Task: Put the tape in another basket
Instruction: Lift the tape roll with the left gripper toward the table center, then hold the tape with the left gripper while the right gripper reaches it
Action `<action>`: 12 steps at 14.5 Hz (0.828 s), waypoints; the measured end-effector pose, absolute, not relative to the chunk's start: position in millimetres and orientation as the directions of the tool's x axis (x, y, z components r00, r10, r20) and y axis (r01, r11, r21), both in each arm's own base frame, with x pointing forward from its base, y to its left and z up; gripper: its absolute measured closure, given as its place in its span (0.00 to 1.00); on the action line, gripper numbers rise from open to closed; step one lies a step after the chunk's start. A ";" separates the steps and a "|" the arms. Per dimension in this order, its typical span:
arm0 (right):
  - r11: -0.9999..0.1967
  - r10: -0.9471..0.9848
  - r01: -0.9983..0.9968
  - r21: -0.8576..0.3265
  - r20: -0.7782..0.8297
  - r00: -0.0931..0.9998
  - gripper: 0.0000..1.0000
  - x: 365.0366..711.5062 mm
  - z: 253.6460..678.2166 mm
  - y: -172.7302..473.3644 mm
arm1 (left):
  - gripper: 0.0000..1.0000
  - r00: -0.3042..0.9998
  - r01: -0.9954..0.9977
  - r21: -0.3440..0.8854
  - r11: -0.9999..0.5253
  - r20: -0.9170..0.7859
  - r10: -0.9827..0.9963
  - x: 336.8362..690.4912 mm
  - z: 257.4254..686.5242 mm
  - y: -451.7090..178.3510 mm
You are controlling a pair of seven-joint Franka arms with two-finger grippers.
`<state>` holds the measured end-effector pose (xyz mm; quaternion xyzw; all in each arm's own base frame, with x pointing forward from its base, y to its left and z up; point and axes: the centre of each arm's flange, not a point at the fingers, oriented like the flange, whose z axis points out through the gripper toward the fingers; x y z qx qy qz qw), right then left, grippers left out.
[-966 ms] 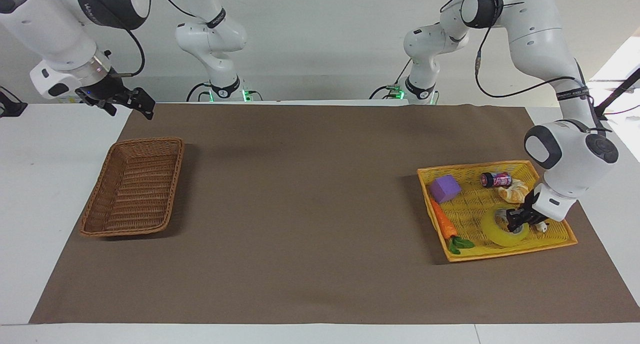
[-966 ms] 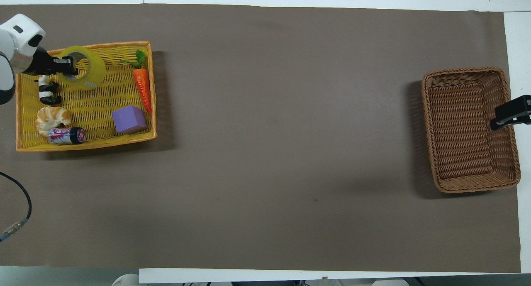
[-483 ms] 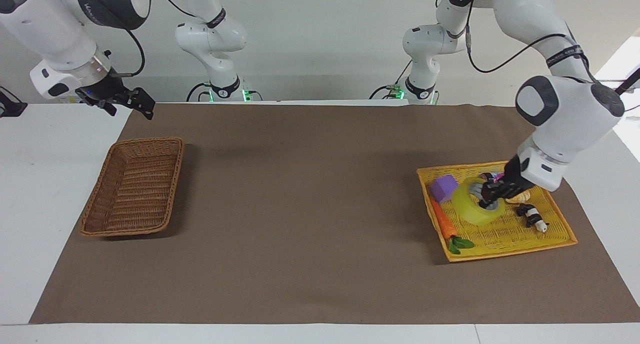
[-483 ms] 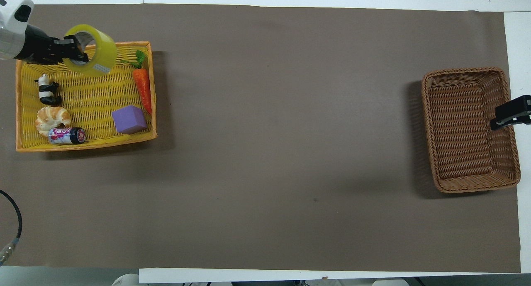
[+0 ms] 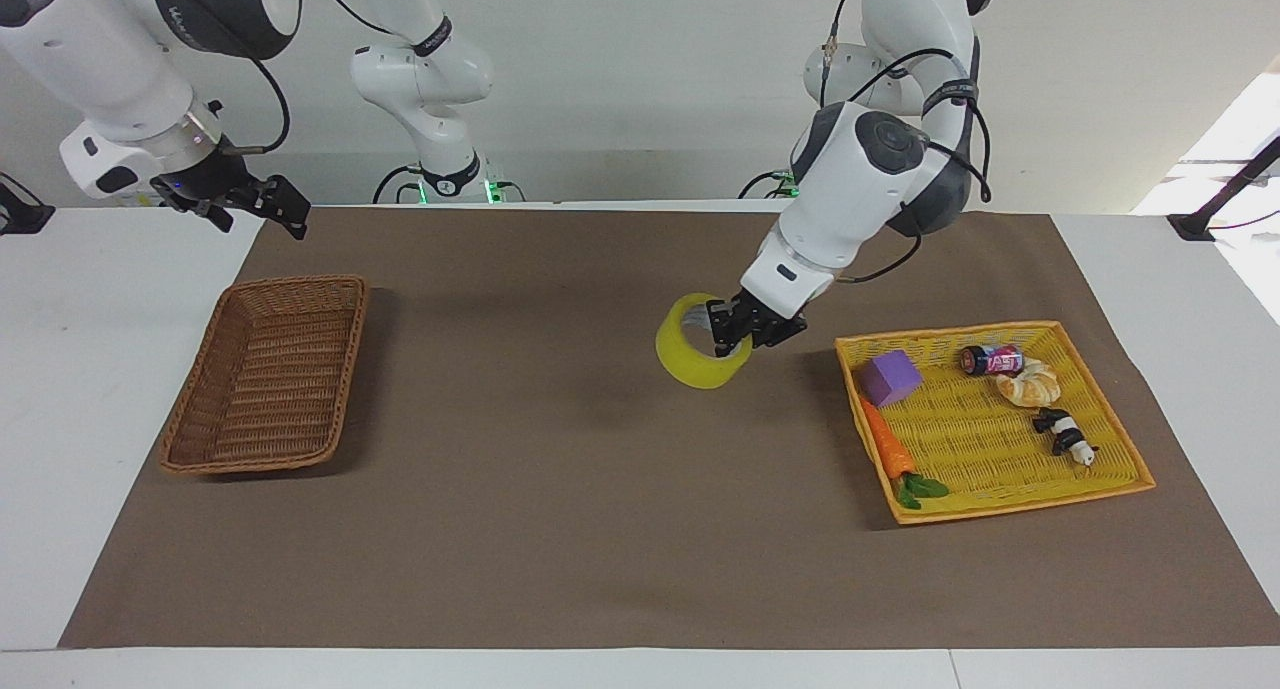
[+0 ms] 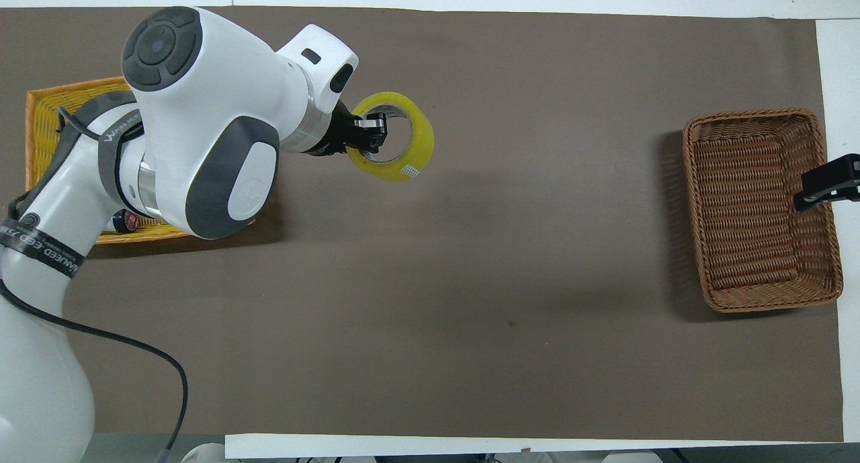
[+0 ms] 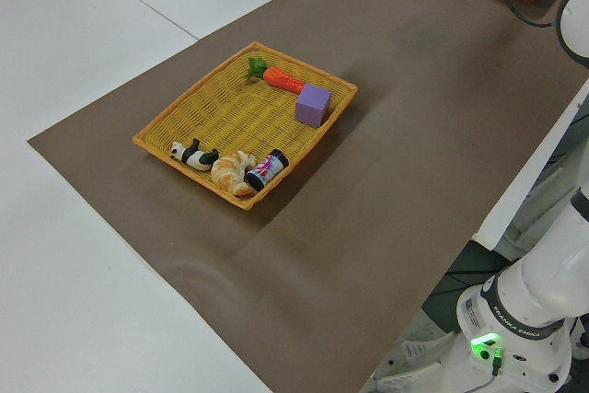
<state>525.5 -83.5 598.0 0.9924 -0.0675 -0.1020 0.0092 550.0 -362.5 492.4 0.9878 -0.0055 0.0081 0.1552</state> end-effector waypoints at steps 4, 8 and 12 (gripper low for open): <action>-0.991 -0.136 -0.132 0.032 -0.201 0.970 0.00 525.5 597.9 -83.5 | 0.78 1.000 -0.027 0.306 -0.952 0.018 -0.023 545.4 492.4 -369.3; -0.993 -0.122 -0.118 0.031 -0.202 0.972 0.00 526.2 597.8 -78.6 | 0.78 1.000 -0.026 0.306 -0.952 0.019 -0.022 545.8 492.4 -368.7; -0.984 0.043 0.016 -0.177 -0.149 0.988 0.00 536.4 597.1 -21.4 | 0.78 1.000 -0.026 0.305 -0.952 0.017 -0.022 545.5 491.6 -368.7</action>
